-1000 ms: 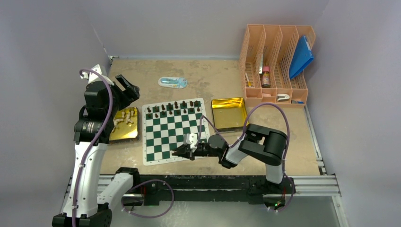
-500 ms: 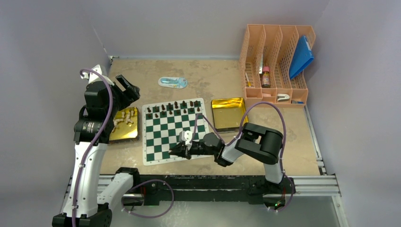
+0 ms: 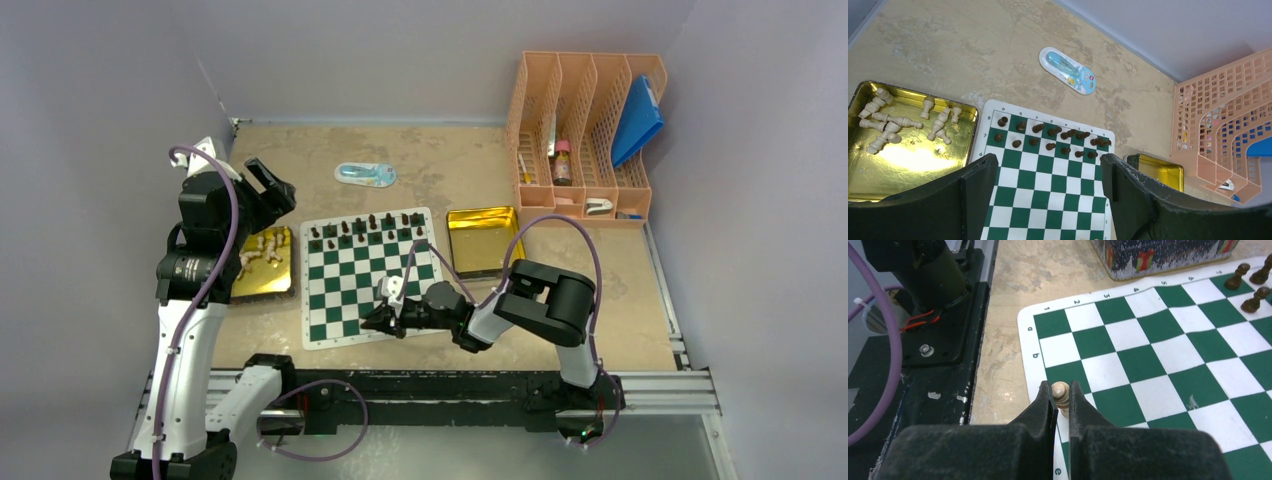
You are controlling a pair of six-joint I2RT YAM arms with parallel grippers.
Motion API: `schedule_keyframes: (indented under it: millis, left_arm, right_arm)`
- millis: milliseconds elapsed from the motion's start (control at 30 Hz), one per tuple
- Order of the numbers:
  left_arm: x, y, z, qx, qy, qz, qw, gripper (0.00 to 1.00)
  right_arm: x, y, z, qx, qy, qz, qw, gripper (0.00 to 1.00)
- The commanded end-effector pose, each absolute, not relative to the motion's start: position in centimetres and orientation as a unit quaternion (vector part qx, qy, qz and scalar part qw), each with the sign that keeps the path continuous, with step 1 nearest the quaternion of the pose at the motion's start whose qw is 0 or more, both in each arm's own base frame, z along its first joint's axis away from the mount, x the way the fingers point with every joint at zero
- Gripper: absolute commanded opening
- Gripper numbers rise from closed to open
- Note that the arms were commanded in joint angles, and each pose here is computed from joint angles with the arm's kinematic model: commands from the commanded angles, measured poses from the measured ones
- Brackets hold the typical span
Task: Set up the chess pieces on the board
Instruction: Place the chess piece on the chessboard.
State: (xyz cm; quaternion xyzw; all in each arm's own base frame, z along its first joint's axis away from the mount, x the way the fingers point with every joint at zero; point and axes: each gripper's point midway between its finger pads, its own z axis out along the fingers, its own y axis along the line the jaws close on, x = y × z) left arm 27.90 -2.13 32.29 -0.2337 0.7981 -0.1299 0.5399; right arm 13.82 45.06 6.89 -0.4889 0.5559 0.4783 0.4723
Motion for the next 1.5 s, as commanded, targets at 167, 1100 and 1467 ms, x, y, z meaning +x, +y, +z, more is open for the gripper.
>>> schedule_keyframes:
  millis: [167,1100,1467]
  left_arm:
    - [27.8,-2.4,33.8,-0.225,0.787,-0.141,0.556,0.75]
    - [27.9,0.9,30.3,-0.354,0.768,-0.083,0.527,0.69]
    - [29.4,2.6,21.4,-0.416,0.812,0.019,0.409,0.57]
  right_arm:
    - [14.6,46.0,7.6,-0.476,0.558,0.476,0.486,0.0]
    - [15.0,45.9,11.9,-0.465,0.546,0.474,0.511,0.55]
    - [14.7,42.3,22.3,-0.414,0.484,0.487,0.598,0.95]
